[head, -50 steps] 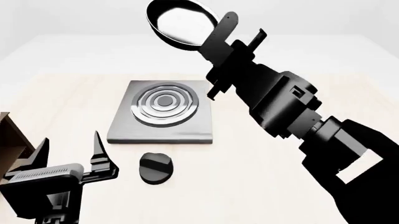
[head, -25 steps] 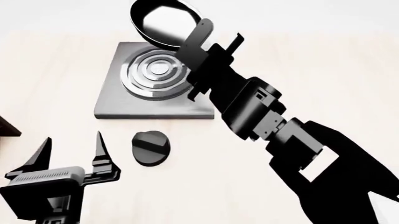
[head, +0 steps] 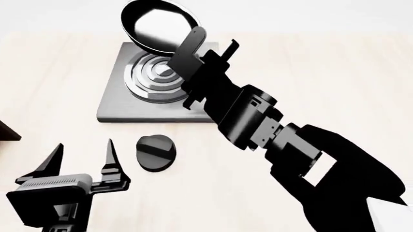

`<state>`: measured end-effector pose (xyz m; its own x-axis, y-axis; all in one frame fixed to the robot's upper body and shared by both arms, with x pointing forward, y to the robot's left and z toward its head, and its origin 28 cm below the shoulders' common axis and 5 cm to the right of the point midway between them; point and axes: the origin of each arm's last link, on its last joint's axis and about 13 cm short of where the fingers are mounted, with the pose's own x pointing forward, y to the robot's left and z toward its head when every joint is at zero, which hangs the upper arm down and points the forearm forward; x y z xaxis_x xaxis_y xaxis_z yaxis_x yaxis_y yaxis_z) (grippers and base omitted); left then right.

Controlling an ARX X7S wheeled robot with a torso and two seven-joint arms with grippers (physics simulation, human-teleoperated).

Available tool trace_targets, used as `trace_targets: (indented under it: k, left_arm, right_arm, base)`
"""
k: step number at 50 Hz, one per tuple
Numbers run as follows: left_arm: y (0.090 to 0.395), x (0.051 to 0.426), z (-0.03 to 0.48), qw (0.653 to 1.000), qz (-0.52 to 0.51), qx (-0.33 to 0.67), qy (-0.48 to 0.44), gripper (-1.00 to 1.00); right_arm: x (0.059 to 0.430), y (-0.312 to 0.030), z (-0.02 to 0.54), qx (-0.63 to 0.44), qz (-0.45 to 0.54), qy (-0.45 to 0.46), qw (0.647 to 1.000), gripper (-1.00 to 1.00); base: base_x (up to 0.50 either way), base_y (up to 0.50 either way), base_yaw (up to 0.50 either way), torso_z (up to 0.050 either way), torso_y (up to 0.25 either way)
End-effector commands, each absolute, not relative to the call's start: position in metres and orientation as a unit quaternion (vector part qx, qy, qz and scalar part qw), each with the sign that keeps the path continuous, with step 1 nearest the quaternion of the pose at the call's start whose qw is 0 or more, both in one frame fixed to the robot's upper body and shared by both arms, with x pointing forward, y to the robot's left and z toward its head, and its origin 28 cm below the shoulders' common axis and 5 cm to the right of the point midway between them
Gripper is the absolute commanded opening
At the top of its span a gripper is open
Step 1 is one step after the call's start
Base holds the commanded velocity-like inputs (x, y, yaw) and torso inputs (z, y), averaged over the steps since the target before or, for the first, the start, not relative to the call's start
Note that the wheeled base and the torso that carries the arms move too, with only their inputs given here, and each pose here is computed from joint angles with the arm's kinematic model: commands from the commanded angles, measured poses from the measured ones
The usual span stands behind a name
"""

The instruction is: Turn on the stove and put the frying pan on it.

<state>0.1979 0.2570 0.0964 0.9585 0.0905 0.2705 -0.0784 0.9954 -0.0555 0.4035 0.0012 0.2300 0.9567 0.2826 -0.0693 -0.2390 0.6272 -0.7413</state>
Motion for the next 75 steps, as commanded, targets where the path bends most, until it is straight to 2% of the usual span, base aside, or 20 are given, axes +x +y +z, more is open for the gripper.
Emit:
trace_targets:
  k: [1, 22, 46, 63, 64, 75]
  left_arm:
    - [0.258, 0.198, 0.096, 0.99, 0.043, -0.022, -0.134, 1.0]
    - [0.258, 0.198, 0.096, 0.99, 0.046, -0.023, -0.135, 1.0]
    - [0.259, 0.198, 0.095, 0.99, 0.051, -0.025, -0.132, 1.0]
    - [0.259, 0.198, 0.095, 0.99, 0.052, -0.026, -0.132, 1.0]
    - [0.259, 0.198, 0.095, 0.99, 0.052, -0.025, -0.131, 1.0]
    - [0.259, 0.199, 0.095, 0.99, 0.052, -0.025, -0.132, 1.0]
  right_arm:
    - [0.402, 0.012, 0.238, -0.435, 0.122, -0.086, 0.888, -1.0]
    - [0.388, 0.012, 0.213, -0.442, 0.143, -0.083, 0.882, -1.0]
    - [0.397, 0.006, 0.195, -0.451, 0.133, -0.061, 0.88, -1.0]
    - [0.395, 0.008, 0.185, -0.463, 0.164, -0.032, 0.87, -1.0]
    - [0.394, 0.009, 0.185, -0.463, 0.173, -0.026, 0.869, 1.0]
    - [0.394, 0.007, 0.189, -0.439, 0.192, -0.005, 0.878, 1.0]
  base:
    - [0.0, 0.0, 0.0, 0.0, 0.01]
    - [0.0, 0.0, 0.0, 0.0, 0.001]
    - [0.0, 0.0, 0.0, 0.001, 0.002]
    - [0.0, 0.0, 0.0, 0.0, 0.001]
    - [0.0, 0.0, 0.0, 0.0, 0.0]
    - [0.0, 0.0, 0.0, 0.0, 0.0]
